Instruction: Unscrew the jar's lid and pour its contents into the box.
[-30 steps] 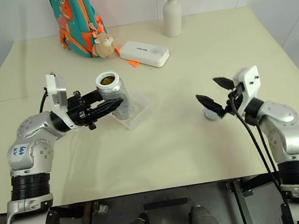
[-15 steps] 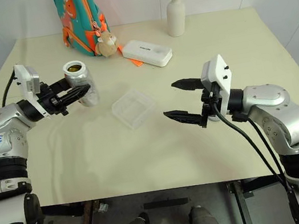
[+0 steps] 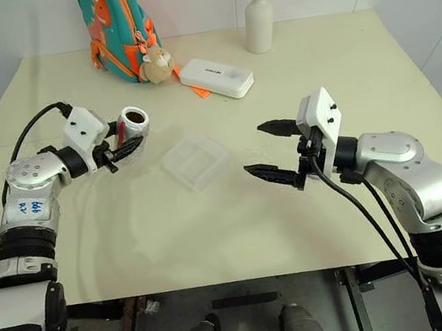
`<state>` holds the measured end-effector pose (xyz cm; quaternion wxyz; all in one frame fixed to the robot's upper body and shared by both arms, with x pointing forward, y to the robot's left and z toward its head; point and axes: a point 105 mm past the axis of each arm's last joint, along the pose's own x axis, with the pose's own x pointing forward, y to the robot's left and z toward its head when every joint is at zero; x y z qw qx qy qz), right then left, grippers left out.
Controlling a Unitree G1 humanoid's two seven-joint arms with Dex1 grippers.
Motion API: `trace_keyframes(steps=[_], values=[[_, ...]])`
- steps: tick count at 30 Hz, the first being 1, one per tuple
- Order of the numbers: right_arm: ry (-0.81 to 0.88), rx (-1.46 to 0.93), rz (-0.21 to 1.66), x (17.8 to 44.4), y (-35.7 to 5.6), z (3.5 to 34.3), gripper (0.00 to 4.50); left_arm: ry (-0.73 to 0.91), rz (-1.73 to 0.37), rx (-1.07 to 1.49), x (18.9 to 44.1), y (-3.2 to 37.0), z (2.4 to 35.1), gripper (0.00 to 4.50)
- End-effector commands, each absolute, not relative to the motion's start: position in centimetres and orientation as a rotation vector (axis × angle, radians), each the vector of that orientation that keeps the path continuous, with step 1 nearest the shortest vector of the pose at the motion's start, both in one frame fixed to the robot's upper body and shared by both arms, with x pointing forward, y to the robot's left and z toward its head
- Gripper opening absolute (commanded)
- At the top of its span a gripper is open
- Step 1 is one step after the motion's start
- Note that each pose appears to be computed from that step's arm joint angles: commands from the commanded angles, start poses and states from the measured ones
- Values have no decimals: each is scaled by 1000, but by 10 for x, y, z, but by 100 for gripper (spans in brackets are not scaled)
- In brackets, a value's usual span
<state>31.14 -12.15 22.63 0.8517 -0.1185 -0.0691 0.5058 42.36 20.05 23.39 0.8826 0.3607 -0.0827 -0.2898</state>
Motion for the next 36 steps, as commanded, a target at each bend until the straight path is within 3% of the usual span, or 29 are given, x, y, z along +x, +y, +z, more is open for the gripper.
trace_keyframes(steps=[1,6,10,15,19,28,36], values=[[-199,-267,1008,314,-133,236,448,-424,-437,1104,420,191,280,189],[-202,-257,996,315,-134,234,448,-658,-300,1428,413,175,300,189],[-219,-231,995,315,-130,235,448,-923,-267,1970,408,142,283,189],[-235,-212,987,314,-125,235,448,-1166,-176,2135,406,128,281,189],[-250,-176,970,312,-124,235,448,-1146,-100,2192,420,128,283,189],[-255,-128,946,307,-122,230,448,-1192,-97,2150,416,122,282,189],[-251,-108,932,310,-125,227,448,-1046,-170,2055,415,145,278,189]])
